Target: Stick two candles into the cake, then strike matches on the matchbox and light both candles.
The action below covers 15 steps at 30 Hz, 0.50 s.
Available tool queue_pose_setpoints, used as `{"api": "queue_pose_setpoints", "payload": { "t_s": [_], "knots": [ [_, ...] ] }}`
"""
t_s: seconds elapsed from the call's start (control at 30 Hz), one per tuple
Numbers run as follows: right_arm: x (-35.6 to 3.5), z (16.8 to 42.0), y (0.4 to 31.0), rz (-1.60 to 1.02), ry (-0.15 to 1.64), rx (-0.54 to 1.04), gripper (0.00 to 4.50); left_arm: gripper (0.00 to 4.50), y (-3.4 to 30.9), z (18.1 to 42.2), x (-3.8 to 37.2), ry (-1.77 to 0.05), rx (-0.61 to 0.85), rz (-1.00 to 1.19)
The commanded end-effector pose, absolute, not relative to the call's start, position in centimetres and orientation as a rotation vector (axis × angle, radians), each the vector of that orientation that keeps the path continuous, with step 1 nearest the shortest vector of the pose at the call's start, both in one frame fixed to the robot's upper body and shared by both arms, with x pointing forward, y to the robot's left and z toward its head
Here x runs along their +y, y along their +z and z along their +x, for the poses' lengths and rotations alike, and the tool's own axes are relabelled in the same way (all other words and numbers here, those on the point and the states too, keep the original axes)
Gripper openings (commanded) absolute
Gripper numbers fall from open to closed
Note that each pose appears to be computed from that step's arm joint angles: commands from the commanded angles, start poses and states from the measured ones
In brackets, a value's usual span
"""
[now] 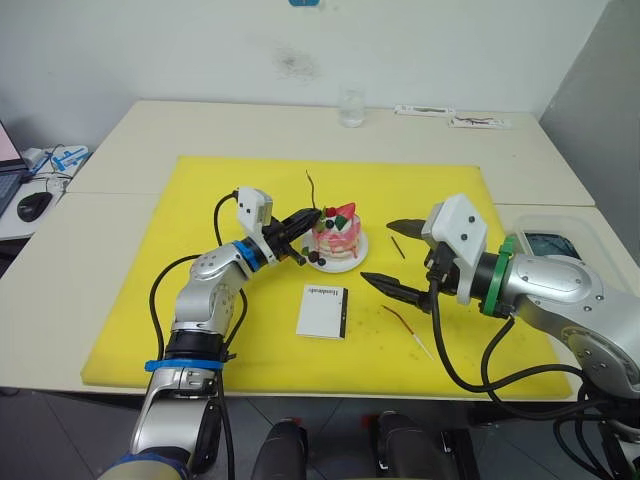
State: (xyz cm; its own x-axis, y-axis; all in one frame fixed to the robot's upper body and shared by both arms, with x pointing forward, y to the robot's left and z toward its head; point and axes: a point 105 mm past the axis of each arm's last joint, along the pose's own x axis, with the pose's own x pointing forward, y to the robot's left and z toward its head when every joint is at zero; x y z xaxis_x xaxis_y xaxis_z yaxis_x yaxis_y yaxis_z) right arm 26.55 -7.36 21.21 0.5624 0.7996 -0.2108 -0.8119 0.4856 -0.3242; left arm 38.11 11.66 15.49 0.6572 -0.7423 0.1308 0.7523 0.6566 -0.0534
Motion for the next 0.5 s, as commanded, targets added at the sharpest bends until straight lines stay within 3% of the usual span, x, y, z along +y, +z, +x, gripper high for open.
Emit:
{"api": "queue_pose_setpoints", "payload": {
  "t_s": [0.03,0.13,0.43,0.5],
  "knots": [
    [-7.4,26.2,22.2,-0.434,0.979,-0.015,4.48,0.0,14.8,37.9,11.2,-0.862,-0.077,-0.121],
    [-7.5,26.2,22.2,-0.434,0.98,-0.012,4.48,0.0,15.0,38.0,11.4,-0.849,-0.075,-0.141],
    [-7.5,26.2,22.1,-0.436,0.983,-0.009,4.5,2.73,16.7,37.6,13.2,-0.8,-0.114,-0.14],
    [-7.6,26.2,22.1,-0.435,0.983,-0.011,4.5,2.73,17.1,37.4,13.9,-0.777,-0.124,-0.133]
  ]
}}
